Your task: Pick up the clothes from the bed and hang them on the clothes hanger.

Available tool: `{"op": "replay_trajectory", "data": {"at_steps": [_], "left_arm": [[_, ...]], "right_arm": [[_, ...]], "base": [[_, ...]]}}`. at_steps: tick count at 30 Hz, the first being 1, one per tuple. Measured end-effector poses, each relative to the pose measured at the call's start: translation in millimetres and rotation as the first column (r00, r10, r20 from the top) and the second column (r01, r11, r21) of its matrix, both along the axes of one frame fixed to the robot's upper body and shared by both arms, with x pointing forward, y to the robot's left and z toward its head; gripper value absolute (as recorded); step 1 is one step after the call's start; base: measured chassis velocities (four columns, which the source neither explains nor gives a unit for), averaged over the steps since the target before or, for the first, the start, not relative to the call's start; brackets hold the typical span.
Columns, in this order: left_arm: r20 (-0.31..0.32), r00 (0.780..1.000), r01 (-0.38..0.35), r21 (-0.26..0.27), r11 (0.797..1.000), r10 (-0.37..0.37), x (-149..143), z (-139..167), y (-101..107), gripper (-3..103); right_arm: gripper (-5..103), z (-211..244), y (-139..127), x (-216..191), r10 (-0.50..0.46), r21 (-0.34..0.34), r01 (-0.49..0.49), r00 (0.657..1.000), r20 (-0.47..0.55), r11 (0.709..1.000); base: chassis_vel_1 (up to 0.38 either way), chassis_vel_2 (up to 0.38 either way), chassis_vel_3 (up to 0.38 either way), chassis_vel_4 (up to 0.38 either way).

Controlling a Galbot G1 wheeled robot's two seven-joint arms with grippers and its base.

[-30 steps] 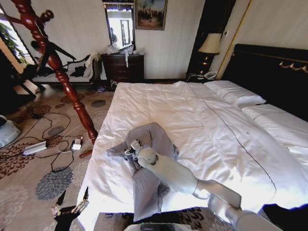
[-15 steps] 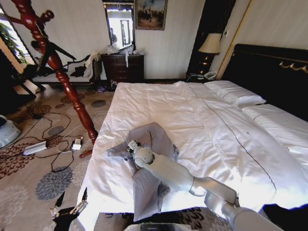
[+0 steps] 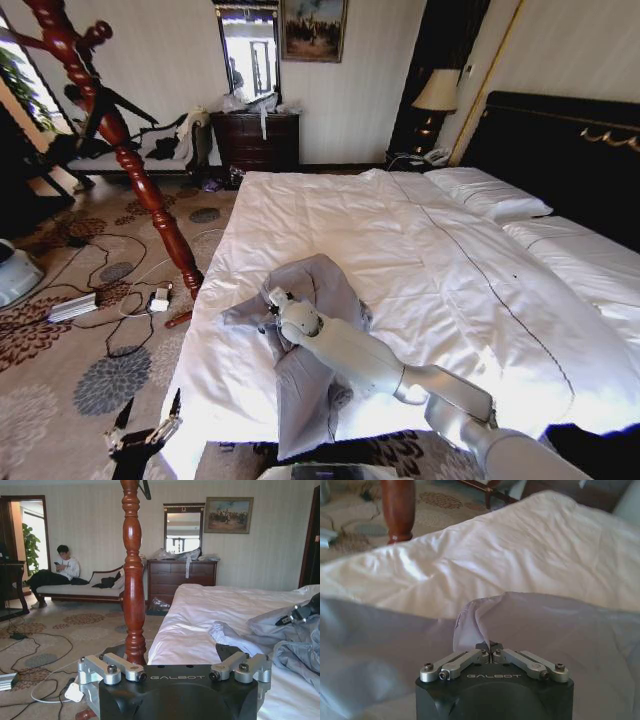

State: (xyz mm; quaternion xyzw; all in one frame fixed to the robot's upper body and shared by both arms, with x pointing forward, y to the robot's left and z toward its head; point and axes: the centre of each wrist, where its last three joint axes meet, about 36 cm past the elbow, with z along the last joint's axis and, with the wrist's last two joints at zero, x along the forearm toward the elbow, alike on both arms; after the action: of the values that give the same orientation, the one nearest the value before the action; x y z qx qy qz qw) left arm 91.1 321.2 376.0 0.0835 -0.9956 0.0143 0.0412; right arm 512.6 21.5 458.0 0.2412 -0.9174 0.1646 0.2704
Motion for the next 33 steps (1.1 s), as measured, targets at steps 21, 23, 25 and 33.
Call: {"op": "replay_trajectory", "data": {"at_steps": [21,23,25,33], "left_arm": [[0.003,1.0,0.028,0.011,1.0,-0.028,1,8,-8,100],[0.003,1.0,0.03,0.012,0.999,-0.03,1,8,-9,100],[0.004,0.999,0.035,0.013,0.999,-0.035,2,8,-10,100],[-0.002,0.999,0.051,0.023,0.998,-0.051,0,11,-13,100]], "right_arm": [[0,85,-185,60,-0.384,0.497,0.418,0.907,-0.174,0.761],[0,86,-199,60,-0.402,0.495,0.433,0.899,-0.174,0.753],[0,86,-223,59,-0.435,0.495,0.463,0.882,-0.179,0.735],[0,68,-292,74,-0.512,0.503,0.545,0.831,-0.217,0.671]], "base": [[0.0,0.0,0.0,0.0],[0.0,0.0,0.0,0.0],[0.0,0.0,0.0,0.0],[0.0,0.0,0.0,0.0]]}}
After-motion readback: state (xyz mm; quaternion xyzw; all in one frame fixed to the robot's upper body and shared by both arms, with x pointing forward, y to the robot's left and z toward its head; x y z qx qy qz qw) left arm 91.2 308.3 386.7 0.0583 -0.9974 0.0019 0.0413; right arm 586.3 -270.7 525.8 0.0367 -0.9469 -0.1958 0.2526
